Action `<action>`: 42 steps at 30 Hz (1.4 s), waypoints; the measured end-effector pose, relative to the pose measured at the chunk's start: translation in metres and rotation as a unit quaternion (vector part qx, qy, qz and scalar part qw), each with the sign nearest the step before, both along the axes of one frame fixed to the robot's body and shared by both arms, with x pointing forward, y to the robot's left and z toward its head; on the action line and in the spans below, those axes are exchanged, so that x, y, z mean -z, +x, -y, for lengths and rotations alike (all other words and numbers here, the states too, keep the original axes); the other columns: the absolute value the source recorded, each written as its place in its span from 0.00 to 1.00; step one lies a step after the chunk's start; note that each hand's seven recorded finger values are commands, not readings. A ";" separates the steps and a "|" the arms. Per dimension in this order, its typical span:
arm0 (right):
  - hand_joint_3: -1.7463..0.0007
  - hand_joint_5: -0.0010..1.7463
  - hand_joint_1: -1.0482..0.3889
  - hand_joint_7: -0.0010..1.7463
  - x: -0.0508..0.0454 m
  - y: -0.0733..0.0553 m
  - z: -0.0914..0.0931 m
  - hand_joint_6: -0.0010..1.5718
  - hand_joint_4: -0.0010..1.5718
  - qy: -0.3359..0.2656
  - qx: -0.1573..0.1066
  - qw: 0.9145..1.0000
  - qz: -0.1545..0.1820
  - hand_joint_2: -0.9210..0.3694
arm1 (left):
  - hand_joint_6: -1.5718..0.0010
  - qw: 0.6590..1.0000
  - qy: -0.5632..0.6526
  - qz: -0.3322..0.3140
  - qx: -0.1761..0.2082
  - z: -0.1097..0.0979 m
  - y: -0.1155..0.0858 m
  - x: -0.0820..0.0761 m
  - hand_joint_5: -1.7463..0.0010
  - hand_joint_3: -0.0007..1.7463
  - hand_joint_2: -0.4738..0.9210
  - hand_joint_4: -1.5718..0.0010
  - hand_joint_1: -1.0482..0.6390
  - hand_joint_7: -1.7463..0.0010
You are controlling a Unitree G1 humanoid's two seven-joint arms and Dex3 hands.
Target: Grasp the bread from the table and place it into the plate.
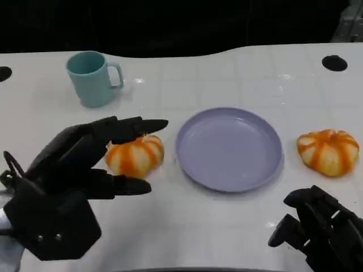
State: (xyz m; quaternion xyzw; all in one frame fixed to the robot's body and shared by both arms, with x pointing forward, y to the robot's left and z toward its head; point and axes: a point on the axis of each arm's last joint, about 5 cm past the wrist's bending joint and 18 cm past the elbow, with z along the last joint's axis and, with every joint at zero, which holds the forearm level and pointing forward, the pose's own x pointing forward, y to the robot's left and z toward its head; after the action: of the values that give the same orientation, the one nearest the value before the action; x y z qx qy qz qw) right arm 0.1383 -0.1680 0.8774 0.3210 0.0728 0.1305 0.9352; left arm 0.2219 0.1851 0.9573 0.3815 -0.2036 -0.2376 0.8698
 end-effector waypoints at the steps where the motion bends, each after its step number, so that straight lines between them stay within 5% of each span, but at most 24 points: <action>1: 0.91 0.89 0.33 0.62 0.0000 0.000 0.000 0.44 0.39 0.000 -0.001 1.000 0.000 0.00 | 0.80 1.000 0.021 0.006 -0.004 0.000 0.001 -0.001 0.72 0.00 0.94 0.97 0.25 1.00; 15: 0.90 0.90 0.33 0.62 -0.0005 -0.001 -0.002 0.43 0.38 0.000 -0.004 1.000 0.002 0.00 | 0.89 0.968 0.243 0.019 -0.051 0.025 0.017 -0.003 0.86 0.00 0.86 1.00 0.38 1.00; 22: 0.90 0.90 0.33 0.61 -0.0008 -0.001 -0.002 0.42 0.37 -0.001 -0.004 1.000 0.003 0.00 | 0.94 0.955 0.288 -0.011 -0.075 0.043 0.035 0.026 0.89 0.00 0.87 1.00 0.44 1.00; 42: 0.90 0.90 0.34 0.62 -0.0004 -0.005 0.000 0.43 0.38 -0.001 -0.004 1.000 0.002 0.00 | 0.92 0.936 0.330 -0.046 -0.111 0.071 0.071 0.072 0.91 0.00 0.87 1.00 0.46 1.00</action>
State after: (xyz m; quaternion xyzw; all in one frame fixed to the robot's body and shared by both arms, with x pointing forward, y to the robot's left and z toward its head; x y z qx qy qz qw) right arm 0.1332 -0.1680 0.8778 0.3196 0.0724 0.1346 0.9351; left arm 0.2930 0.1146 0.8857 0.6560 -0.0300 -0.2109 0.7240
